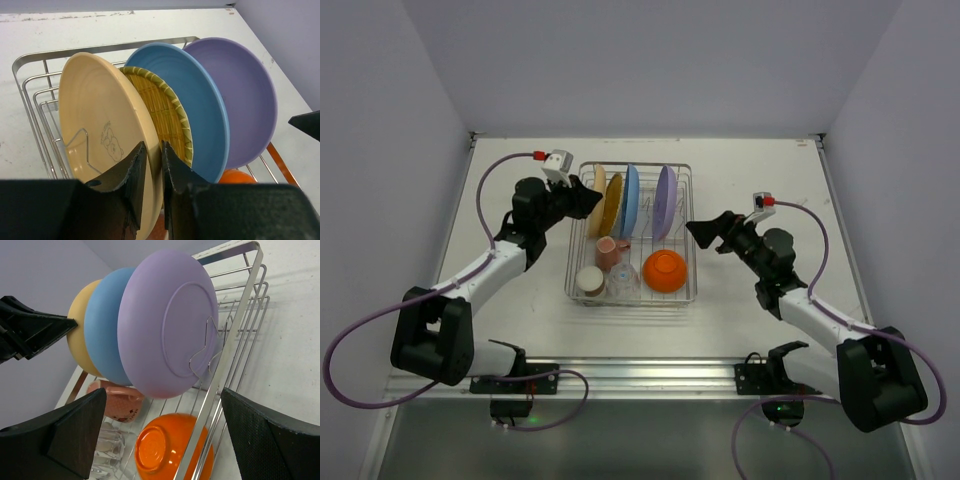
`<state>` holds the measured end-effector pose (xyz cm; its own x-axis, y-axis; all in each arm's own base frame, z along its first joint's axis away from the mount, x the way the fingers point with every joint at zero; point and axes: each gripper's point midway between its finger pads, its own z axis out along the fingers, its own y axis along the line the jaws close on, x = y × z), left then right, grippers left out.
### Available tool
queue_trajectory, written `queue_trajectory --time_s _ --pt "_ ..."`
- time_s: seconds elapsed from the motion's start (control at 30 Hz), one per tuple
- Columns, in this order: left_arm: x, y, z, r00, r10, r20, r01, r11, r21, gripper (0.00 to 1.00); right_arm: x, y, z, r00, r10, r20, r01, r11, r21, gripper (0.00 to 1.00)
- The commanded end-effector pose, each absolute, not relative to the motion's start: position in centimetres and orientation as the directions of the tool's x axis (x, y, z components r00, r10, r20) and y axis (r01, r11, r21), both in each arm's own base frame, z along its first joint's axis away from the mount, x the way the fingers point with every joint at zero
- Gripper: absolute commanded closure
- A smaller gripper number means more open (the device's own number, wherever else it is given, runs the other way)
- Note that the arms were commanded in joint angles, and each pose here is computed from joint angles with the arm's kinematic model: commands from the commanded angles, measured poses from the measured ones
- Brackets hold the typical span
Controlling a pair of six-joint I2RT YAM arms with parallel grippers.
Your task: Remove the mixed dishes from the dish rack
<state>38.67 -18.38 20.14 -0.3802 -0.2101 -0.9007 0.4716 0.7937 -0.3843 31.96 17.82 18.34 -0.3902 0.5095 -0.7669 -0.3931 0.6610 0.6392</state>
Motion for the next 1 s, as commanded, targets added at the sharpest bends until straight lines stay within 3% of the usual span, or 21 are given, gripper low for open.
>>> queue_trajectory --time_s 0.0,0.2,0.97 --pt "38.9 -18.9 22.1 -0.341 -0.22 -0.914 0.507 0.776 -0.375 0.8 32.4 18.3 19.7 -0.371 0.494 -0.786 -0.431 0.658 0.617 0.01" --pt "38.6 -18.7 22.7 -0.329 -0.221 -0.918 0.505 0.78 -0.369 1.0 32.5 18.4 19.8 -0.371 0.492 -0.788 -0.432 0.66 0.615 0.01" --pt "38.1 -17.7 27.8 -0.251 -0.263 -0.932 0.488 0.797 -0.356 1.0 32.4 18.7 19.8 -0.382 0.482 -0.789 -0.447 0.651 0.614 0.01"
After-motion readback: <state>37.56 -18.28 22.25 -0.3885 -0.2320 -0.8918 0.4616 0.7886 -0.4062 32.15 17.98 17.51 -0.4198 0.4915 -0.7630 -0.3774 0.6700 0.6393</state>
